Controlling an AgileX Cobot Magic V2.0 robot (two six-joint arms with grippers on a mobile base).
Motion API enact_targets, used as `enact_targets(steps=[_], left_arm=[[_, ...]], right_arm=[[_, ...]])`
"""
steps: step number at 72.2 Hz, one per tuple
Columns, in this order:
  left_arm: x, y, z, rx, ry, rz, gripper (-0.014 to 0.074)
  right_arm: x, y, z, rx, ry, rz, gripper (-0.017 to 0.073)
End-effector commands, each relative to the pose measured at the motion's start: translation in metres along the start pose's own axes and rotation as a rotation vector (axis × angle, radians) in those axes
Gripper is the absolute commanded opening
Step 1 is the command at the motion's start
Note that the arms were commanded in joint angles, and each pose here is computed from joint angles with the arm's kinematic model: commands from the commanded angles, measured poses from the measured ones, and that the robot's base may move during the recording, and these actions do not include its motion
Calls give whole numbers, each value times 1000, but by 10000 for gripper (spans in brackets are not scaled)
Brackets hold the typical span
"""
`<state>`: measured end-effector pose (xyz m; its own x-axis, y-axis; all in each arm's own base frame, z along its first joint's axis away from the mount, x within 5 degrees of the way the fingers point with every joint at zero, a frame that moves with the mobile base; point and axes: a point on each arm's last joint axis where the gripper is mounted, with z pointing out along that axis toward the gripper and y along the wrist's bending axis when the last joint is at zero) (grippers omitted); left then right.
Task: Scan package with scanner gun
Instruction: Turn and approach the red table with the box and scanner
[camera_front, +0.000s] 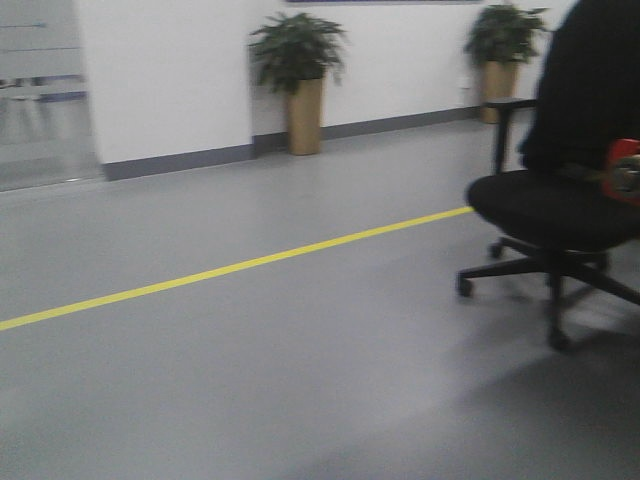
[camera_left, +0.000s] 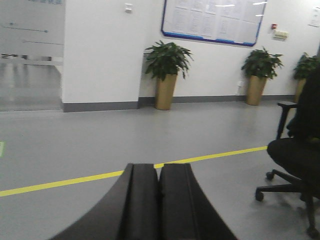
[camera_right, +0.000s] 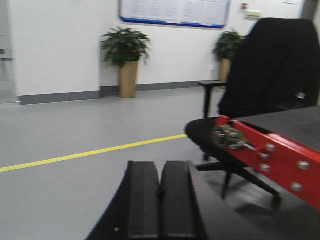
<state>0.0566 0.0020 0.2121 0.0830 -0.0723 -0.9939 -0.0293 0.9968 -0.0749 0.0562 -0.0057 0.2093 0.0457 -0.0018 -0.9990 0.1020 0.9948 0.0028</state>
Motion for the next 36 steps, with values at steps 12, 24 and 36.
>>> enact_targets(steps=[12,24,36], left_arm=[[-3,0,0,2,-24,-2,-111],[-3,0,0,2,-24,-2,-111],[-3,0,0,2,-24,-2,-111]], right_arm=[[-2,0,0,6,-20,-5,-167],[-2,0,0,6,-20,-5,-167],[-2,0,0,6,-20,-5,-167]])
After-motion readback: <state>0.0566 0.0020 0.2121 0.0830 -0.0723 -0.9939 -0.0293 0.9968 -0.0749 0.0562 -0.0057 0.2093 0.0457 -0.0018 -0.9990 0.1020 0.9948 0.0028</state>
